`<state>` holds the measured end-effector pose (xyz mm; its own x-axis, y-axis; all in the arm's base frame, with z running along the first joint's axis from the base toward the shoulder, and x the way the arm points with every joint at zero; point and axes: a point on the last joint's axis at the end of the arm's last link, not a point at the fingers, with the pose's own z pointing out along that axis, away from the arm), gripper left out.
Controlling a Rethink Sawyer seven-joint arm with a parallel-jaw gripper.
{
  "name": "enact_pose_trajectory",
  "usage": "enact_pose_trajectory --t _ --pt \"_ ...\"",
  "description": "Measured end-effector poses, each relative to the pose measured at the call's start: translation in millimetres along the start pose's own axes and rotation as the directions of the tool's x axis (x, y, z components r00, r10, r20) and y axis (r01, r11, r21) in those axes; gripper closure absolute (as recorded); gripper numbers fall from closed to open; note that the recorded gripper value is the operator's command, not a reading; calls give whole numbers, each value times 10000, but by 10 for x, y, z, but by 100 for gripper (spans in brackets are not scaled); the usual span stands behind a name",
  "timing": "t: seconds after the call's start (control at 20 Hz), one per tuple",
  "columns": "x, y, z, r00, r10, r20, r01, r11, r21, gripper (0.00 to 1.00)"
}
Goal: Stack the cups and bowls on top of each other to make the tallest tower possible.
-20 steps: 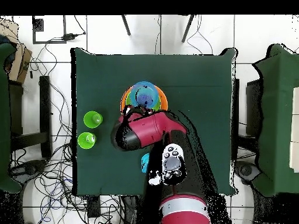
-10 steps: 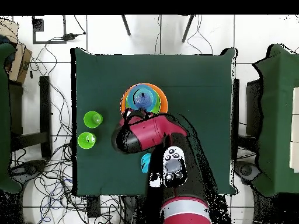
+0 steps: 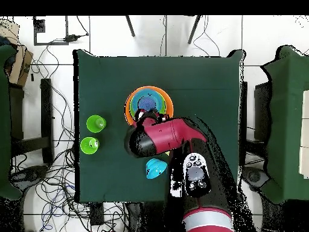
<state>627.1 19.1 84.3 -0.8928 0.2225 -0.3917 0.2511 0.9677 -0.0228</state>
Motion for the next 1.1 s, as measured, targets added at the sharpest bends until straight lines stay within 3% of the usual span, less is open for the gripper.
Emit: enact_pose_trajectory --t 0.9,1.1 --pt "-74 100 -66 9999 -37 162 41 9998 -215 100" --pt "-73 97 -174 10000 -14 69 16 9999 -171 100"
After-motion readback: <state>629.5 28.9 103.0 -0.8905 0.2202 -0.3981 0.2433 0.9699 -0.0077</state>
